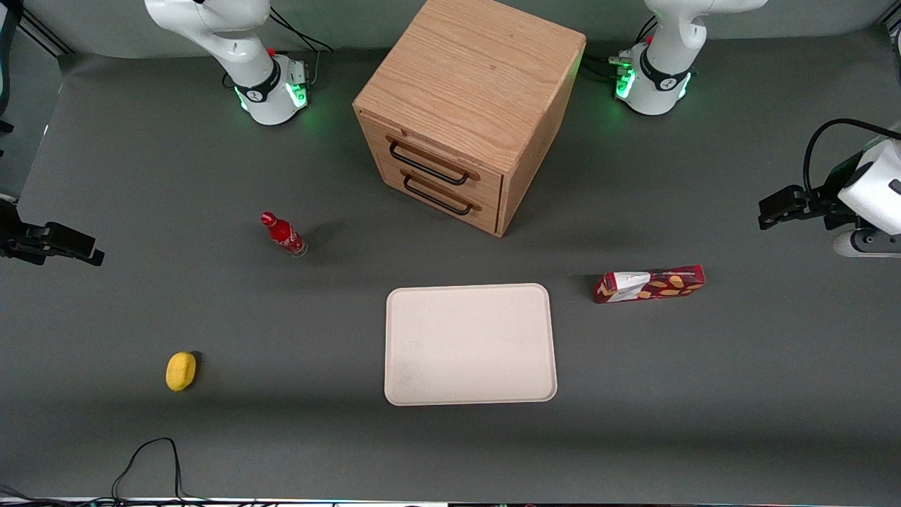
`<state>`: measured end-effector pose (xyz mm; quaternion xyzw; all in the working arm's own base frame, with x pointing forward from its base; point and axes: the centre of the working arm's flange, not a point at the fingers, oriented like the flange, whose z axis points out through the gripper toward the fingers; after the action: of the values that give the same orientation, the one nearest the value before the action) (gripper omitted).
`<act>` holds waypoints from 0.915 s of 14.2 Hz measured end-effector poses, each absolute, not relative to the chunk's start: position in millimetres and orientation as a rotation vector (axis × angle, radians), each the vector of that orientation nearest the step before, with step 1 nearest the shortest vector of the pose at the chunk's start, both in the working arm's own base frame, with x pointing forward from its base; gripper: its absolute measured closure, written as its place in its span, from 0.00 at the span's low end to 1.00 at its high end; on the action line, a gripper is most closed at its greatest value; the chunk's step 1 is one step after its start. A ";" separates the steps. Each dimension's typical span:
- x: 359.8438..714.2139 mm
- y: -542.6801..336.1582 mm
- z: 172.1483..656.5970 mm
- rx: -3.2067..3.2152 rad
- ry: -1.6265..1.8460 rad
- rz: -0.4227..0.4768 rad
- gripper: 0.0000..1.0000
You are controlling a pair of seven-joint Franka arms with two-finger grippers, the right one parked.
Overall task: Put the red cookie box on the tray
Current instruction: 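Move the left gripper toward the red tartan cookie box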
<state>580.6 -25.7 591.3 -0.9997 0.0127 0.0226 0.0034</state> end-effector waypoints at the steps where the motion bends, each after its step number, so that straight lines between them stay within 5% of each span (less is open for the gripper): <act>1: 580.6 -25.7 591.2 -3.134 0.040 0.071 0.00; 9: 575.8 -47.1 579.4 -3.134 0.053 0.114 0.00; 13: 542.7 -101.8 574.5 -3.125 0.030 0.097 0.00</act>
<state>542.7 -101.8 574.5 -0.9994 0.0096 0.0310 0.0076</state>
